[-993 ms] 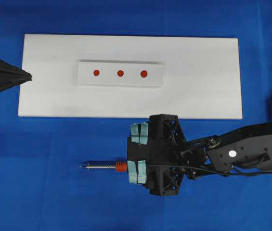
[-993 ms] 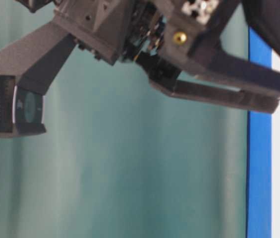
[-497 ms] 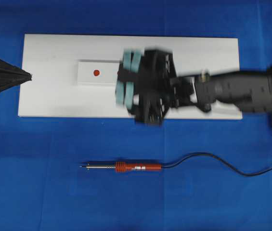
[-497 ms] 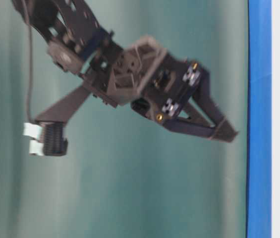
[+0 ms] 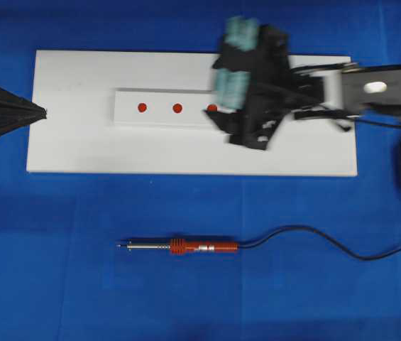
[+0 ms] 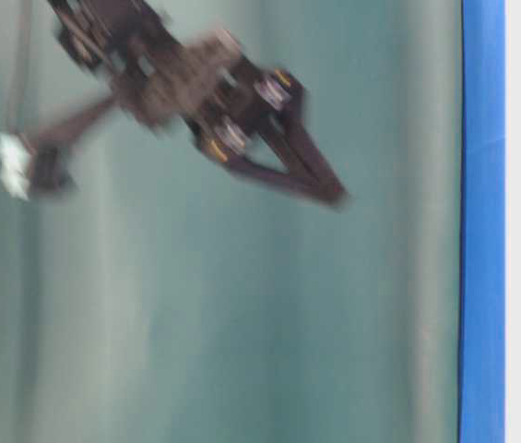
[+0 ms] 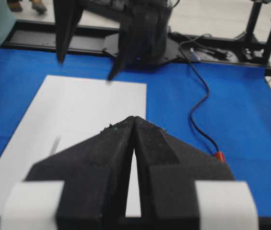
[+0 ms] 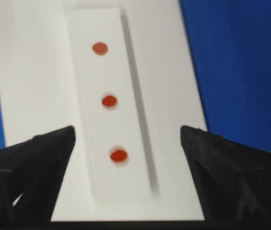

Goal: Touch the tip of the soldering iron to the mark.

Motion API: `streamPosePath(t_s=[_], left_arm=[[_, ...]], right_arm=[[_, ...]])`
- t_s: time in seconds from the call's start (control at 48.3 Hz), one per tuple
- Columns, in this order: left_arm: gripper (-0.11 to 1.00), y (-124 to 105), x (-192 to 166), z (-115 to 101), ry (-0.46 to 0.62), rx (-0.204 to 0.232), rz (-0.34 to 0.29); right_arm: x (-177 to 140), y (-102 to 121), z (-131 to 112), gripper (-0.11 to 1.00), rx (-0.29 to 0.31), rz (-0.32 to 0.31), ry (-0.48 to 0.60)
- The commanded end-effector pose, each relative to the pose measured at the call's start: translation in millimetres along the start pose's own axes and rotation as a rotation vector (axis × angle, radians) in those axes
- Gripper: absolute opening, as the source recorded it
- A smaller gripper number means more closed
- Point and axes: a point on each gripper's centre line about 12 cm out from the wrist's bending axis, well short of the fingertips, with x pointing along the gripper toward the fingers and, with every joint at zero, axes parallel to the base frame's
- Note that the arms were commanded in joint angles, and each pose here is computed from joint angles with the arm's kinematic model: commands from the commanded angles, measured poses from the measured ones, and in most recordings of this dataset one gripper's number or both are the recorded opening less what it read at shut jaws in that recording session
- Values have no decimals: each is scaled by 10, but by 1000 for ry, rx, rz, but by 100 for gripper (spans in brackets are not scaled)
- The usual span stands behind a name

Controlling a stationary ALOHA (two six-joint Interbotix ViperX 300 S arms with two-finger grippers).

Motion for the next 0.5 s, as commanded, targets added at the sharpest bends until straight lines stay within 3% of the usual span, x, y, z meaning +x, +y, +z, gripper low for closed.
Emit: streamPosePath(t_s=[0.0,0.228,0.476], left_arm=[[0,-1,17,53,-18,2,0],[0,-3,0,79,-28,2,-1],[0,-4,-1,90,-32,2,-1]], right_arm=[[-408,-117,52,83,18,7,-92],[-1089,-319,-249,83,49,24,-218],[-1551,-468,-664,83,74,38,-326]])
